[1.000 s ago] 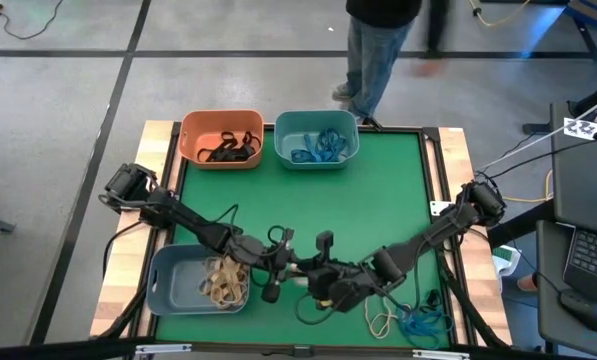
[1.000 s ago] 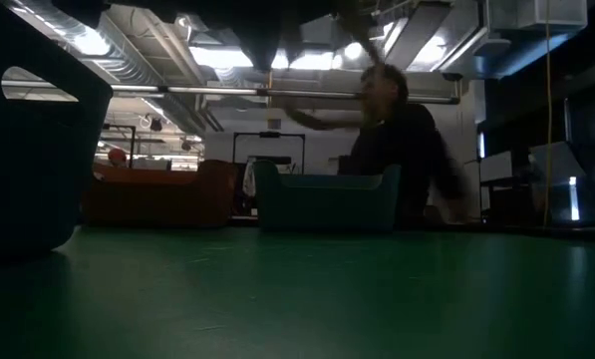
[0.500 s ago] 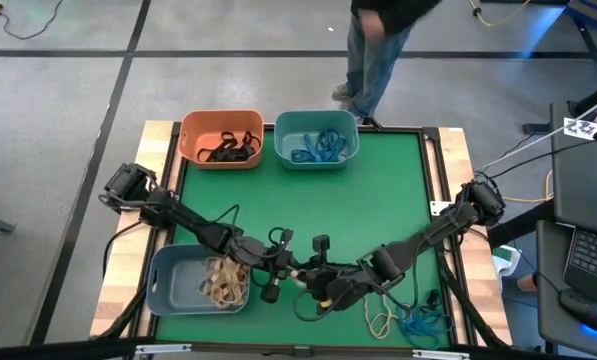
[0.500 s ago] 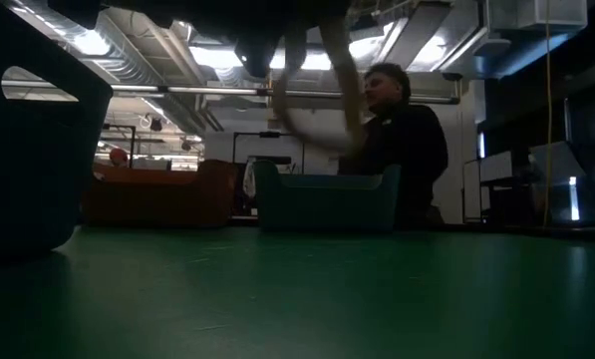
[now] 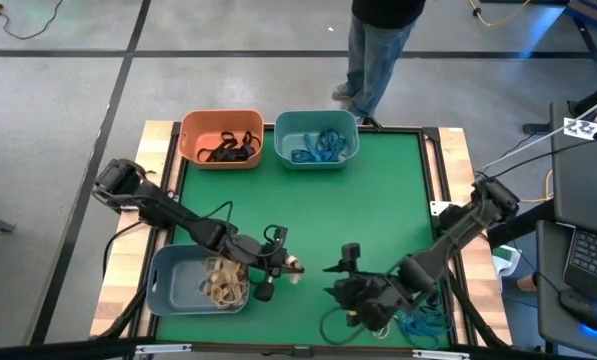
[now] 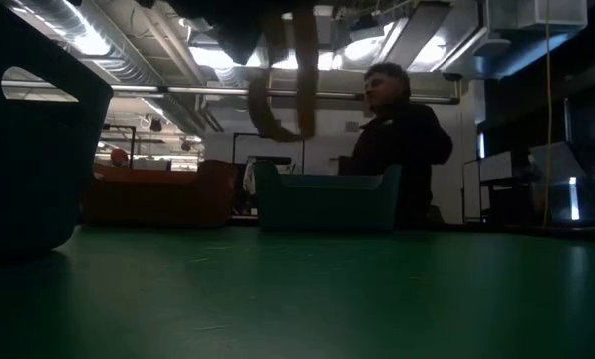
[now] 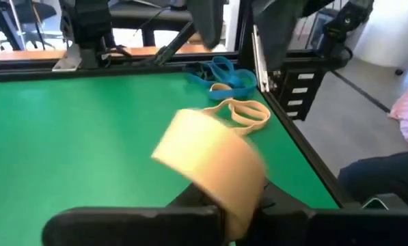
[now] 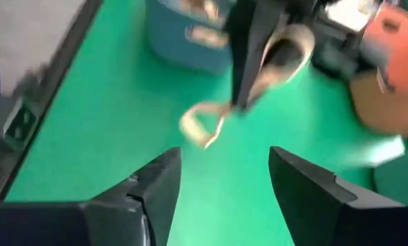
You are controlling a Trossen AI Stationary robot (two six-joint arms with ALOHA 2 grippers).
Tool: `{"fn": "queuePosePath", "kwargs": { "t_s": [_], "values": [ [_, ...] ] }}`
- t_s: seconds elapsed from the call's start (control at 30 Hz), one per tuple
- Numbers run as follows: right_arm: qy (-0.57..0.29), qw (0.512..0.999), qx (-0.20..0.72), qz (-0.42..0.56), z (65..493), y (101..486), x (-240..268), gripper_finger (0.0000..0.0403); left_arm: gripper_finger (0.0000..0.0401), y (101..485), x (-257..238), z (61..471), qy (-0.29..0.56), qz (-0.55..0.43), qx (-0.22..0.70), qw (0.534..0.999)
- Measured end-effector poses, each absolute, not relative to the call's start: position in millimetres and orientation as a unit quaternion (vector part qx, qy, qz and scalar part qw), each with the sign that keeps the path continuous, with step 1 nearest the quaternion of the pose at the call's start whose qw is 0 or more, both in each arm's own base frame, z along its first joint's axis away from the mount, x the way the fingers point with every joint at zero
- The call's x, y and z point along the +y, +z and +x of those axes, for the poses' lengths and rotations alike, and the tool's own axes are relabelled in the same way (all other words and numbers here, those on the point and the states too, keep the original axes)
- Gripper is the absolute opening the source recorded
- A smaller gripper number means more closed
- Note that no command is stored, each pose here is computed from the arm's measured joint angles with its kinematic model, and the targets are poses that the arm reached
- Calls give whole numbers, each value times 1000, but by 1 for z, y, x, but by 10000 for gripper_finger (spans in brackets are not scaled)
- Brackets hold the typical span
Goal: Sort rubber bands into baskets
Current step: Put the white rubber band into the blue bin
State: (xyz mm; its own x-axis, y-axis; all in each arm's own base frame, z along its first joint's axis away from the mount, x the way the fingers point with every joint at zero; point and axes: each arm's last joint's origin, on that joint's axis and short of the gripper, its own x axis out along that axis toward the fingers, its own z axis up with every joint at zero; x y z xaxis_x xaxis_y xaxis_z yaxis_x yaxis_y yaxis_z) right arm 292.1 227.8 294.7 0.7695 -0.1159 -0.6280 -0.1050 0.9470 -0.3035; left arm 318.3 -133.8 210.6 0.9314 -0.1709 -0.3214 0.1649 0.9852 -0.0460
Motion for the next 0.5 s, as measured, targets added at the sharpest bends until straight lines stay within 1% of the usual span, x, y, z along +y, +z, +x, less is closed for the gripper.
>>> {"fn": "queuePosePath", "kwargs": {
  "t_s": [0.2,0.5],
  "values": [
    [-29,913,383,-138,278,278,232,222,3,226,-129,308,-72,-3,171,983],
    [-56,905,404,-119,270,256,229,223,2,254,-125,294,-39,23,212,976]
  ]
}}
